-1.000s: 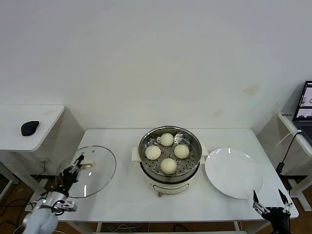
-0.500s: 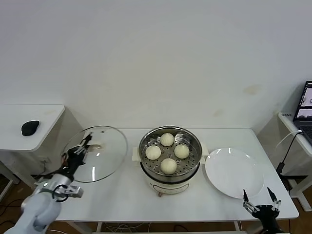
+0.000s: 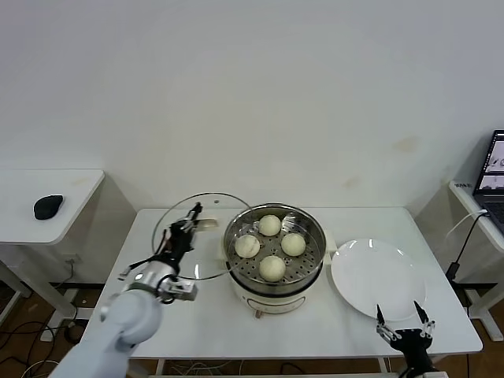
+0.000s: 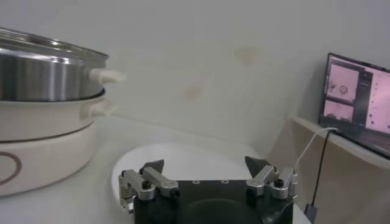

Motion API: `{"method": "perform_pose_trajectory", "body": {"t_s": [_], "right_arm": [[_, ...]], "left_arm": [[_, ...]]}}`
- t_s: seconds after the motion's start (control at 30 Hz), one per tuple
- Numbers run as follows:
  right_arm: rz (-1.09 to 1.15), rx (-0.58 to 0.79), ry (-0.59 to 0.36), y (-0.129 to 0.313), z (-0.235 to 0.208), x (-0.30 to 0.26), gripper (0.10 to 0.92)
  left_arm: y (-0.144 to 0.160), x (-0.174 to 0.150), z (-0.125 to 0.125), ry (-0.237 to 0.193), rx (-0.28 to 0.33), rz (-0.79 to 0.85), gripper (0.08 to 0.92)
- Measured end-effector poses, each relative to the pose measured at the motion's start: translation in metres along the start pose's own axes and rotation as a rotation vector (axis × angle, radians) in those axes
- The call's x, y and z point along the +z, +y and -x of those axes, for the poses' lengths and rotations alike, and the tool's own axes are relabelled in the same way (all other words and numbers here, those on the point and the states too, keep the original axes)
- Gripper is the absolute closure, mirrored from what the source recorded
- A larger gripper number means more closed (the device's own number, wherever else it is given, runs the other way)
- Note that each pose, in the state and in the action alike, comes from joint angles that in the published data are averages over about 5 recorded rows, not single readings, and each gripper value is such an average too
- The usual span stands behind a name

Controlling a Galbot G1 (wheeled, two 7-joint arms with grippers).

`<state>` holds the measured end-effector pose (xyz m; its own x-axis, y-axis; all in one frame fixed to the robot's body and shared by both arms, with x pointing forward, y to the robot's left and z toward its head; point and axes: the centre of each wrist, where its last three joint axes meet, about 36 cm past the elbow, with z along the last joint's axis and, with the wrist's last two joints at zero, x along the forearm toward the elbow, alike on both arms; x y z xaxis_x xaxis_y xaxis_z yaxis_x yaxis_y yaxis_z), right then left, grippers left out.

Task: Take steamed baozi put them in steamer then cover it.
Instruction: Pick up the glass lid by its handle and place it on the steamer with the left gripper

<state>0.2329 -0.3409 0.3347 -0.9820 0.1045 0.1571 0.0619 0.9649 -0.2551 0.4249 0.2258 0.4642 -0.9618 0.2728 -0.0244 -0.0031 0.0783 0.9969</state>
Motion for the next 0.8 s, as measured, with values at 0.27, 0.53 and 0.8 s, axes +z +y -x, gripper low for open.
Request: {"method": "perform_pose_trajectory", "body": {"t_s": [0.27,0.53,0.8], "right_arm": [[-0.018,-0.006,0.013,0.007,0.002,0.006,0.200],[-0.025,-0.011,0.026,0.010,0.001,0.011,0.200],[-0.023,-0.018,0.027,0.013,0.002,0.012,0.200]], "left_arm": [[-0.004,-0.053,0.029,-0.020,0.013,0.003,0.853],[-0.011,-0.101,0.052,-0.049,0.015,-0.004,0.853],[-0.026,-0.128,0.061,-0.064,0.048,0.001,0.853]]}}
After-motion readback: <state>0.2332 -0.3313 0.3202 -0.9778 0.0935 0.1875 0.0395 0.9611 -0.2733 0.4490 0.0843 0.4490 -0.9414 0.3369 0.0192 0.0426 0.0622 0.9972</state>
